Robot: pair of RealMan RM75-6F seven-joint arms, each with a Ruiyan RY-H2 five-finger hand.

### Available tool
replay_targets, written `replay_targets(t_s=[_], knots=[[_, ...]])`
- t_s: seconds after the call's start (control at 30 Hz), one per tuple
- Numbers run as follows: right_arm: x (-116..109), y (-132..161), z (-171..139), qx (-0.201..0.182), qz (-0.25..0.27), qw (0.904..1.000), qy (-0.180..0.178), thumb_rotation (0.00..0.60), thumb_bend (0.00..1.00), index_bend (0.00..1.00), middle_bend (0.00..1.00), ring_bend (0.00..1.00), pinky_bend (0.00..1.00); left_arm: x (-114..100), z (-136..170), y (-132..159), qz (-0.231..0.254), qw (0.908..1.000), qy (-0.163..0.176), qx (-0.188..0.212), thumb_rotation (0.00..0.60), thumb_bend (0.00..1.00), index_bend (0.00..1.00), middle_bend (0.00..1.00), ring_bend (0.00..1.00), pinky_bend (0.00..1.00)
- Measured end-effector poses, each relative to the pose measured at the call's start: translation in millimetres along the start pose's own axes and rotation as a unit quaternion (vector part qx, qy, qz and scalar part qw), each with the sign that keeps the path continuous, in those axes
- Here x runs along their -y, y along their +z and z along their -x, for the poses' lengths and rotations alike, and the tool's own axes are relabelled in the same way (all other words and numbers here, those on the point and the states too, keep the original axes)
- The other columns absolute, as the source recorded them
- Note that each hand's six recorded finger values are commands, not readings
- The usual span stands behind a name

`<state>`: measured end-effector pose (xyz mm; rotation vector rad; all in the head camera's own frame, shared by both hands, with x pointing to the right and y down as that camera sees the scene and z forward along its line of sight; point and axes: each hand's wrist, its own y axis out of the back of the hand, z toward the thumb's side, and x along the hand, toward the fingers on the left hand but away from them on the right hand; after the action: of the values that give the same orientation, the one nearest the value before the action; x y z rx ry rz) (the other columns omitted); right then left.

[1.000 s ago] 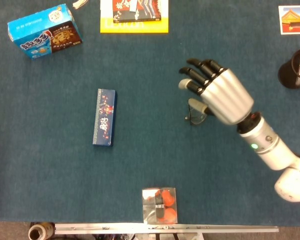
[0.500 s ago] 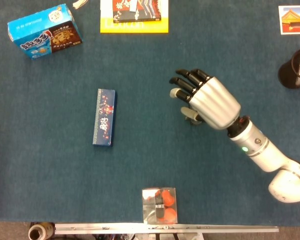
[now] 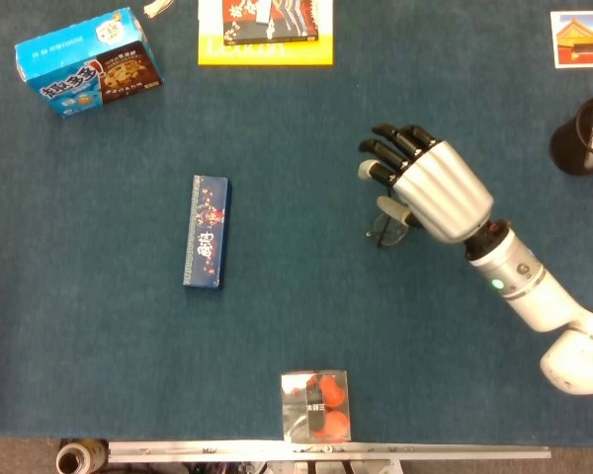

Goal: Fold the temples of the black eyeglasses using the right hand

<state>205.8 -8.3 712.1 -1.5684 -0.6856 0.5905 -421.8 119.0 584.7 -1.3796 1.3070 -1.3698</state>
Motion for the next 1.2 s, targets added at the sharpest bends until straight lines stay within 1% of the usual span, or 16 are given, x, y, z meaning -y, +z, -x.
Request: replay_targets(t_s=[0.33,0.73,1.2], knots=[[17.3,-15.2,-9.4,0.014,-0.007,0.9996,0.022,0.600,0.09,0.47,0.36,0.24,0.38,1.1,-0.2,-0.4,-0.002,1.0000,-0.003,-0.002,0.600,0.00,0.47,0.38,0.31,0.35],[32.9,-29.6,-19.5,0.029,-0.014,0.9986,0.042,0.600,0.09,0.47,0.36,0.24,0.38,2.3,-0.3,0.2,-0.003,1.0000,-0.005,-0.001,0.600,0.00,0.47,0.38,0.31,0.35],[50.2,-38.1,-18.8,0.038,-0.018,0.9973,0.061,0.600,0.09,0.47,0.36,0.24,0.38,2.9,-0.5,0.8,-0.003,1.0000,-0.007,0.001,0.600,0.00,0.47,0.38,0.31,0.35]])
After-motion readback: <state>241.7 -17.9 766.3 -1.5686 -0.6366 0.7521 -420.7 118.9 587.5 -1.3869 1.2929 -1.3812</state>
